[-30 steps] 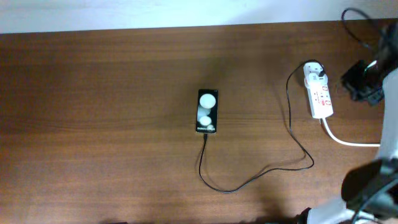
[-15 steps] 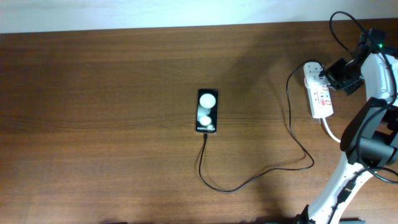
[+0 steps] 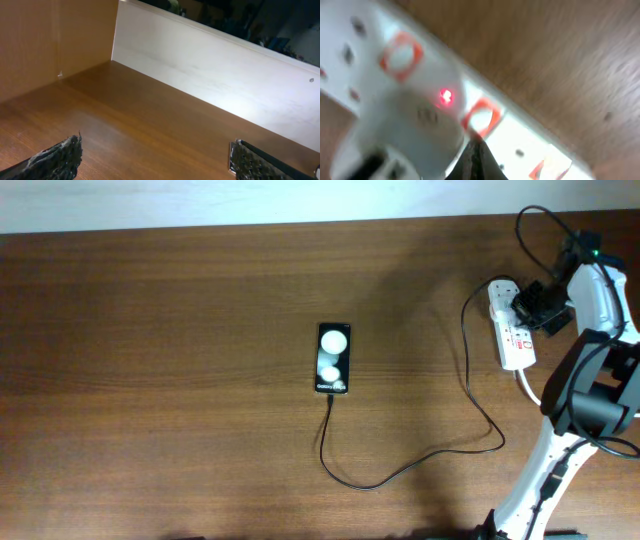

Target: Plug charger to phone and switch on socket

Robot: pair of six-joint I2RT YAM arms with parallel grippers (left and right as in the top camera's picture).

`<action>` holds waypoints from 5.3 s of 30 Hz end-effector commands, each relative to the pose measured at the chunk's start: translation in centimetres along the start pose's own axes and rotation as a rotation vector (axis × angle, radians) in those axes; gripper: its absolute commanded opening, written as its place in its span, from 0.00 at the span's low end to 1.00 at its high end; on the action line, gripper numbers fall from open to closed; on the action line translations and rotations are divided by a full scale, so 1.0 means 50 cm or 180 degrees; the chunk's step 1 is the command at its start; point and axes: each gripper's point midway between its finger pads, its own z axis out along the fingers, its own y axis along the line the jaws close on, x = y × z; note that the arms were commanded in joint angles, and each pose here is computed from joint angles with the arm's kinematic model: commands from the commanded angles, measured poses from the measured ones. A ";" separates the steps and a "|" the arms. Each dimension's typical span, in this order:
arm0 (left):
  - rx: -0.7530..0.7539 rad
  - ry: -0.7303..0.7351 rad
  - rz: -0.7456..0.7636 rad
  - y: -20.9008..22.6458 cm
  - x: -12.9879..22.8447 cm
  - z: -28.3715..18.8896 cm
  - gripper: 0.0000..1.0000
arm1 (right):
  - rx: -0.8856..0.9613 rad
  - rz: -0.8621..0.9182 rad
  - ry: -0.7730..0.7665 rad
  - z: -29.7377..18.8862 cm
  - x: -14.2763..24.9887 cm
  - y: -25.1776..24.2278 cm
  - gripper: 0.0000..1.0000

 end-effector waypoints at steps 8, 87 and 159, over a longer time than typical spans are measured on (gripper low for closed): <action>-0.0009 -0.0020 0.0009 0.001 0.002 -0.003 0.99 | 0.0032 0.0103 0.0286 -0.153 0.050 -0.112 0.04; 0.0825 0.0149 0.1032 -0.142 0.387 0.620 0.99 | -0.1389 -0.1877 -0.2061 -0.820 0.637 -0.189 0.99; 0.0825 0.0149 0.1032 -0.142 0.387 0.620 0.99 | -0.2420 -0.2165 -0.3720 -0.293 0.503 -0.078 0.99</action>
